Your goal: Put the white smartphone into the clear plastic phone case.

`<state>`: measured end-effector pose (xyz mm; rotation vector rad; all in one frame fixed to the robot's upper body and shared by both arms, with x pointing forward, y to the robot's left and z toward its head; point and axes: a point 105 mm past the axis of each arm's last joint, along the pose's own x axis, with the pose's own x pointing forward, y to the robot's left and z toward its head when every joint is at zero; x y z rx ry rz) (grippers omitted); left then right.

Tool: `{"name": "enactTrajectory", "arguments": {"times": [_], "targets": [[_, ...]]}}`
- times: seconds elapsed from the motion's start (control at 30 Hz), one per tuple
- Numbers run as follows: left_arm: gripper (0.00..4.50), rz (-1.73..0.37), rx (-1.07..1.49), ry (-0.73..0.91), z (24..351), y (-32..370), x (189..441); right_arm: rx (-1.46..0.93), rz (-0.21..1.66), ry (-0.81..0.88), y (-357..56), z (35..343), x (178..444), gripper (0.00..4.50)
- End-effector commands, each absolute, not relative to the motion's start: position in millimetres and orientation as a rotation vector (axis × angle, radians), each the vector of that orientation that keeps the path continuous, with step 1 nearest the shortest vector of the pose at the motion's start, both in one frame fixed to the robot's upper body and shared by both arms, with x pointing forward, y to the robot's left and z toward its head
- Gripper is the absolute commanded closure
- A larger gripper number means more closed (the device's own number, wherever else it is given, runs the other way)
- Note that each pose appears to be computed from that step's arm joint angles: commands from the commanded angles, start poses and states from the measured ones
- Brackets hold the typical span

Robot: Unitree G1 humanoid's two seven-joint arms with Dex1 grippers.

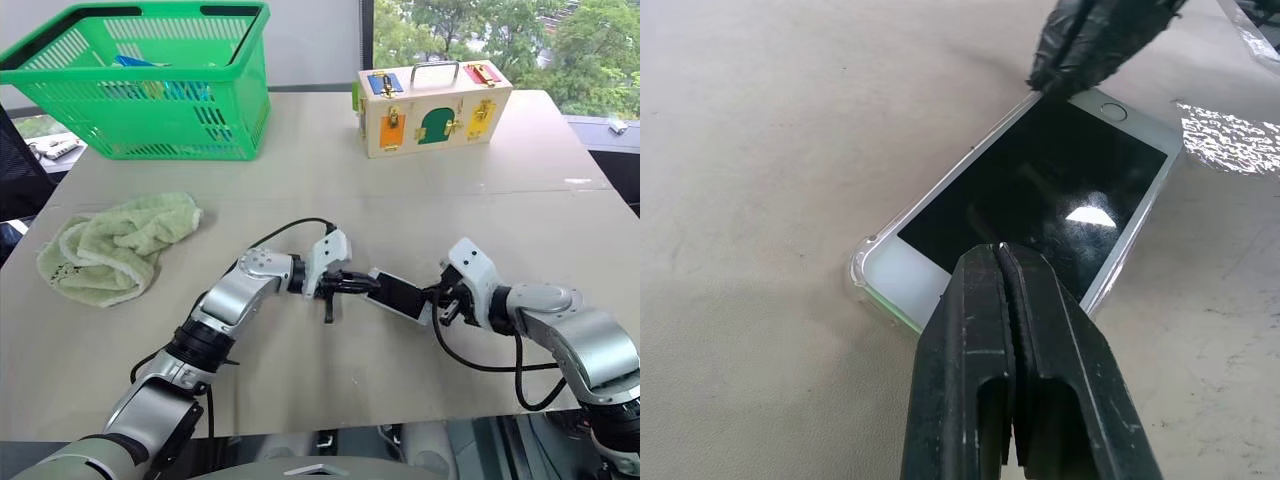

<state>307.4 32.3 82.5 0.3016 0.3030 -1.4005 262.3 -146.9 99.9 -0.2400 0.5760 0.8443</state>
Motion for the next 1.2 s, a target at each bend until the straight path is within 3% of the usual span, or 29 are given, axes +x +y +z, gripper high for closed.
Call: {"name": "enactTrajectory", "arguments": {"times": [0.03,0.13,0.33,0.5,1.03,1.2], "targets": [[4.43,-1.410,0.317,0.304,83,31,307,-0.206,0.822,0.438,-142,126,271,4.50],[4.43,-1.408,0.318,0.304,84,31,308,-0.180,0.804,0.405,-144,133,274,4.50],[4.43,-1.405,0.318,0.299,85,31,310,-0.209,0.918,0.568,-143,112,241,4.50],[4.43,-1.405,0.320,0.291,86,29,309,-0.254,0.923,0.651,-146,94,231,4.50],[4.43,-1.413,0.328,0.271,92,24,311,-0.410,0.971,0.878,-151,44,232,4.50],[4.43,-1.402,0.321,0.268,92,26,312,-0.459,0.960,0.852,-153,40,238,4.50]]}}
